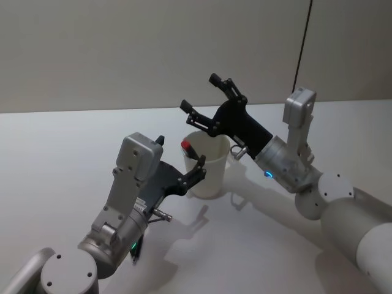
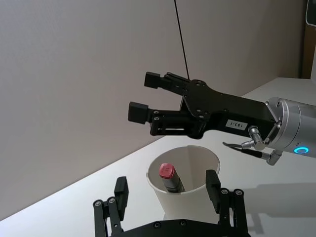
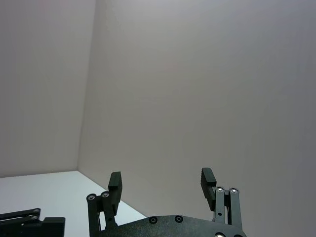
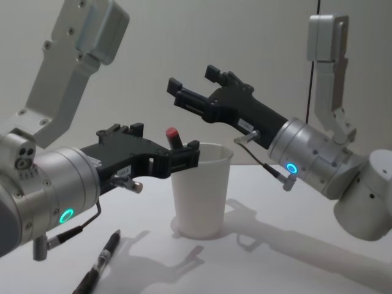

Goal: Place the pen into the pen holder.

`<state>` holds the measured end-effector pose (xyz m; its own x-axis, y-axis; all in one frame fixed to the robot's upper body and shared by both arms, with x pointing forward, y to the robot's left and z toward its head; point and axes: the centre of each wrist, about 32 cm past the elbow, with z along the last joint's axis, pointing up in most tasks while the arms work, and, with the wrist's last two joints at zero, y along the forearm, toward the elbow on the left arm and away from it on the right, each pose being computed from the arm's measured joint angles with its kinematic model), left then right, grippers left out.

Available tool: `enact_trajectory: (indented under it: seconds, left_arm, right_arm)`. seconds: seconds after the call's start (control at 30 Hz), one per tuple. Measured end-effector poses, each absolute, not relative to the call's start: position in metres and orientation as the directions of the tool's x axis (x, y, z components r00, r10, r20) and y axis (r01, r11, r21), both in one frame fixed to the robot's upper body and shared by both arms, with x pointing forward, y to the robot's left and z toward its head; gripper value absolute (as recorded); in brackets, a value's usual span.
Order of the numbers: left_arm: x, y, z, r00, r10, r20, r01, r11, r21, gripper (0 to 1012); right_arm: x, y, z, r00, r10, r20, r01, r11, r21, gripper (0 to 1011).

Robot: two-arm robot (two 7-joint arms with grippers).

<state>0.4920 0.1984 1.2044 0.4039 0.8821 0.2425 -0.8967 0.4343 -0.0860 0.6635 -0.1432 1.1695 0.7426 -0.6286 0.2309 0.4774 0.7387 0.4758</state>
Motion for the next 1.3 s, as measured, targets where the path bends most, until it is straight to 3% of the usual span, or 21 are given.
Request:
enact_trajectory:
  seconds: [0.43,1.3]
  left_arm:
    - [0.492,0.198,1.204,0.404,0.882,0.243,-0.897,0.434,-0.086,1000]
    - [0.492,0.198,1.204,0.404,0.882,0.243,-0.897,0.434,-0.086,1000]
  right_arm:
    - [0.647,-0.154,1.174,0.649,-0.727,0.225,0.565,0.658,0.497,1002]
    - [0.542,-0.194,1.184,0.343,-0.932,0.116,0.833,0.359,0.421,1001]
